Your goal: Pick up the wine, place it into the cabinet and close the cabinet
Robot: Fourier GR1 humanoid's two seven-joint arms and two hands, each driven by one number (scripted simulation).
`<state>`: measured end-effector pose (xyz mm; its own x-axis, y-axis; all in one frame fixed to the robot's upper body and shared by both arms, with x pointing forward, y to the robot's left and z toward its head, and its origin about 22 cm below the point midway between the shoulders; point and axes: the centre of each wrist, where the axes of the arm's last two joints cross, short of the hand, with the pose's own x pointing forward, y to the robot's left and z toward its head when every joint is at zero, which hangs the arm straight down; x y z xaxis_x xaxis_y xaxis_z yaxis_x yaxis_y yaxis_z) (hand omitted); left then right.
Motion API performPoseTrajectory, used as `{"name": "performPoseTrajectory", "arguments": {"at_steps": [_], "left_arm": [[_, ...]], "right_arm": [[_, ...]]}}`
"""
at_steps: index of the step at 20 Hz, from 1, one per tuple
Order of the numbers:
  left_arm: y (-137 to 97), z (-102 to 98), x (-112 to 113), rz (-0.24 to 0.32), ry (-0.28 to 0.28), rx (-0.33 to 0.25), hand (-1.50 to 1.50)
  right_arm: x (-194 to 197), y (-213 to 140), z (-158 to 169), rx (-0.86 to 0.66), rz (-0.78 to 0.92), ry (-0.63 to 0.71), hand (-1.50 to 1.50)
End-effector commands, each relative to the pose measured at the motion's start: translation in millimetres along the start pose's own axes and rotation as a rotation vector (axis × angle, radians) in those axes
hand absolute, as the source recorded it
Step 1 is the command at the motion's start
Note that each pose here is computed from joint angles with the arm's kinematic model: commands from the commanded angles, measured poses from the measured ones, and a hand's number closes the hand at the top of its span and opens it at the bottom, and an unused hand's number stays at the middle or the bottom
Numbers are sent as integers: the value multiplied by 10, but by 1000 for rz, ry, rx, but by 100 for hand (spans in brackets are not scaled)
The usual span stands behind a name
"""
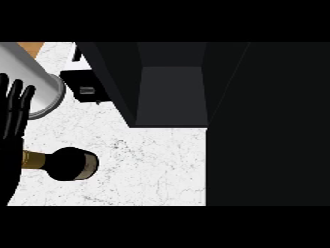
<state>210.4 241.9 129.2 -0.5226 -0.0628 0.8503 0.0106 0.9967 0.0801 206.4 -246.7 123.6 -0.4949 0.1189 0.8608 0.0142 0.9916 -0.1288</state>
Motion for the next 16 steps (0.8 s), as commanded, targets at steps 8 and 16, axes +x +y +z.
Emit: {"name": "performPoseTrajectory", "arguments": {"at_steps": [8,16], "left_arm": [[5,613,214,19,90,500,-150],[-394,716,775,50,59,555,-150]], "right_arm": [[249,163,333,203,-139,69,-150],[872,169,216,228,-139,61,-150]]}}
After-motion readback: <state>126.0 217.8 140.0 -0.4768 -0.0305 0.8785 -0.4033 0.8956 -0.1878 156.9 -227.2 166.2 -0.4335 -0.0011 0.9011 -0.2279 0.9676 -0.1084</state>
